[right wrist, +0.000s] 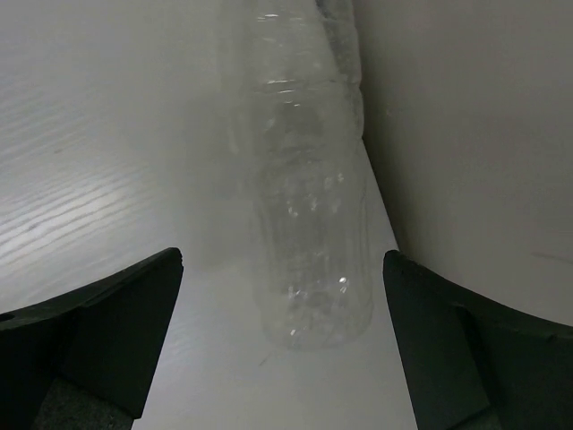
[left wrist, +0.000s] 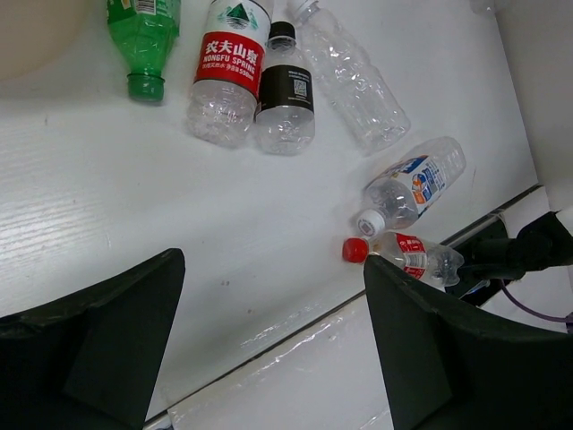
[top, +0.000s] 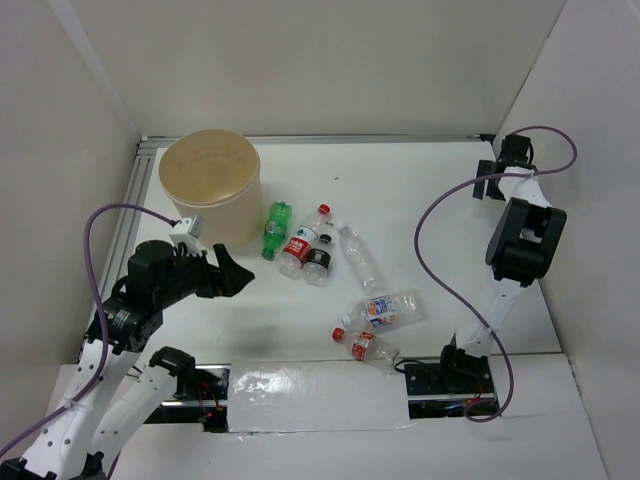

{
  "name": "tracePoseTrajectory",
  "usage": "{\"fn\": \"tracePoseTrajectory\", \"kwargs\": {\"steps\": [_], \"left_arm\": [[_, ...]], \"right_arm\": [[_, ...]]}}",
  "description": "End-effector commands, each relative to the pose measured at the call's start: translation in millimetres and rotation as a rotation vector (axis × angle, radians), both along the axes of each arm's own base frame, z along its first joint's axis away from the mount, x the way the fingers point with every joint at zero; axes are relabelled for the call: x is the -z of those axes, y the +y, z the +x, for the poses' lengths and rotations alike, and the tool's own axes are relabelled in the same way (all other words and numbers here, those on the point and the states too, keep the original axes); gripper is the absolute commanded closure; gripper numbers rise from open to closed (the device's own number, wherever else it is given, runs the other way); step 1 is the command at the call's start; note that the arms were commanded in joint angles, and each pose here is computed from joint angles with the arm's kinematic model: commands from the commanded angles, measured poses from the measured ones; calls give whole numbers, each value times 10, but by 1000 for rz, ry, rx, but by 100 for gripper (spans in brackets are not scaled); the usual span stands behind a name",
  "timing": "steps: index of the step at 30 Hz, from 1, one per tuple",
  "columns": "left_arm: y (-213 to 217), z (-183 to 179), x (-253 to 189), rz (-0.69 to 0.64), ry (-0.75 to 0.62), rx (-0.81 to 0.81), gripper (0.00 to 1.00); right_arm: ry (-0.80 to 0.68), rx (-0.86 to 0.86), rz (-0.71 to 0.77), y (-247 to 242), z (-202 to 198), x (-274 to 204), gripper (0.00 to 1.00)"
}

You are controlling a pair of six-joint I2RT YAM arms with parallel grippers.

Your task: Put the plastic bottles in the bin

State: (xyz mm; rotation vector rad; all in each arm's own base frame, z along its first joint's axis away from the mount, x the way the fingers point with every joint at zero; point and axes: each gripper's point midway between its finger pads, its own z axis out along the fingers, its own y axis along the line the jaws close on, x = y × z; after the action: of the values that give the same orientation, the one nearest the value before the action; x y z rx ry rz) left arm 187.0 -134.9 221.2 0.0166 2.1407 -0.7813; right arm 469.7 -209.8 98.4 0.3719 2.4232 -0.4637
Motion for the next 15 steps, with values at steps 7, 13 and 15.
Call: {"fn": "tracePoseTrajectory", "kwargs": {"steps": [7,13,15], "left_arm": [[-8,-35,15,-39,6,-21,6],[11,-34,3,-24,12,-25,8],[28,-37,23,-17,19,-34,9]], "right_arm": [[-69,49,-92,-495,329,1,0],[39,50,45,-409,229,580,18],[60,22,124,-284,151,735,28]]}}
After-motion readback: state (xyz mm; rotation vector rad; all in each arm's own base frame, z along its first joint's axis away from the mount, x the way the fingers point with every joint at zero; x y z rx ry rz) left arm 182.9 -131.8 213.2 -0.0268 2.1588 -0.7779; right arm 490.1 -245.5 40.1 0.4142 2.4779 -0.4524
